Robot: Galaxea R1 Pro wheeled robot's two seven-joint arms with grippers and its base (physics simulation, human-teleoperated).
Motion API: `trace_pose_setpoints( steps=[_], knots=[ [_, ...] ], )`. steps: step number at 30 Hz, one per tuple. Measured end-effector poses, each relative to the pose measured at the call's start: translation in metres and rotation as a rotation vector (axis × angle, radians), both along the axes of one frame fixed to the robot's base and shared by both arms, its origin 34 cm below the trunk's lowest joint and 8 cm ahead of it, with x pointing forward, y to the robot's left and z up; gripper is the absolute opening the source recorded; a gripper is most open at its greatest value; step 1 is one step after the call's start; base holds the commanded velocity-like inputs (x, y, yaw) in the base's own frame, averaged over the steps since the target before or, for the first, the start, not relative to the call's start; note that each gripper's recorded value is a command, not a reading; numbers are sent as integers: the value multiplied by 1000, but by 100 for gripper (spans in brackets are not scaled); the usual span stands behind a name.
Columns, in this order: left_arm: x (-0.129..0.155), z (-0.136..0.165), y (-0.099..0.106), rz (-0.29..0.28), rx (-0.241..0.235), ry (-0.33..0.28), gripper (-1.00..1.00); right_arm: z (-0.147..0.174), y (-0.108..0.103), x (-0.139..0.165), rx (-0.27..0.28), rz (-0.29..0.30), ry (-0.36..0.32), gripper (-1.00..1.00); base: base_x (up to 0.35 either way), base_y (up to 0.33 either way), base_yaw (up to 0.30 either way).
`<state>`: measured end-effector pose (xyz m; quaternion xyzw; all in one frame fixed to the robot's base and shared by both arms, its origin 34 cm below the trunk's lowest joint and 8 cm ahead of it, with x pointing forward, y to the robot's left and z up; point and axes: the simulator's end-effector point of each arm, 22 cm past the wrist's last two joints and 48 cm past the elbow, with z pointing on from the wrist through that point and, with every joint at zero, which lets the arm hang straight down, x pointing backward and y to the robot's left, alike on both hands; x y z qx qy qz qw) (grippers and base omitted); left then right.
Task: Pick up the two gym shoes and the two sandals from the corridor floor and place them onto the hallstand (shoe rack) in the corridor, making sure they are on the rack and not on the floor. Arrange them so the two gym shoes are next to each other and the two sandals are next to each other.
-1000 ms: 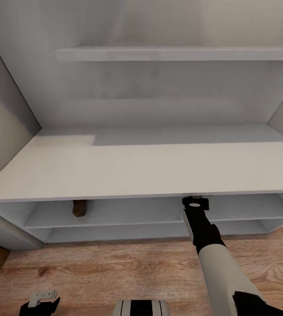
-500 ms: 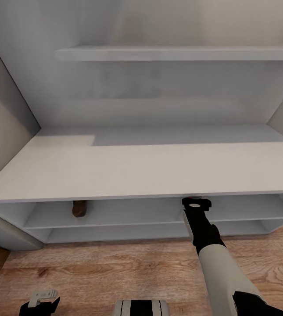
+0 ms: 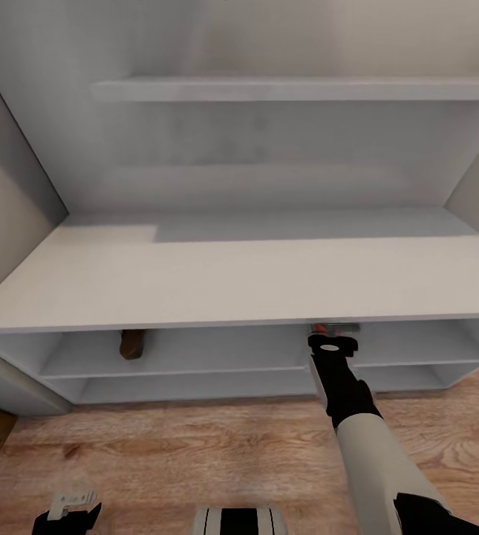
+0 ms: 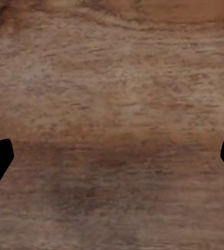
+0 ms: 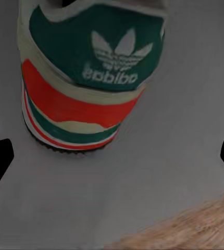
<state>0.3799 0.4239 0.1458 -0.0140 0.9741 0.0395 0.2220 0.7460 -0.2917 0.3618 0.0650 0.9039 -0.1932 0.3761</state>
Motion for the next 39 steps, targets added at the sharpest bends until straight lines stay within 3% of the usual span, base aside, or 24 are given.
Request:
trace_pose_setpoints(
  steps=[30,39],
  knots=[
    [5,2,3,4,6,-14,100,-5,1,-3,2,2,9,100,-273,-155,0],
    [4,2,2,6,4,-11,100,-32,10,-20,11,19,76,100,-132,-60,0]
  ],
)
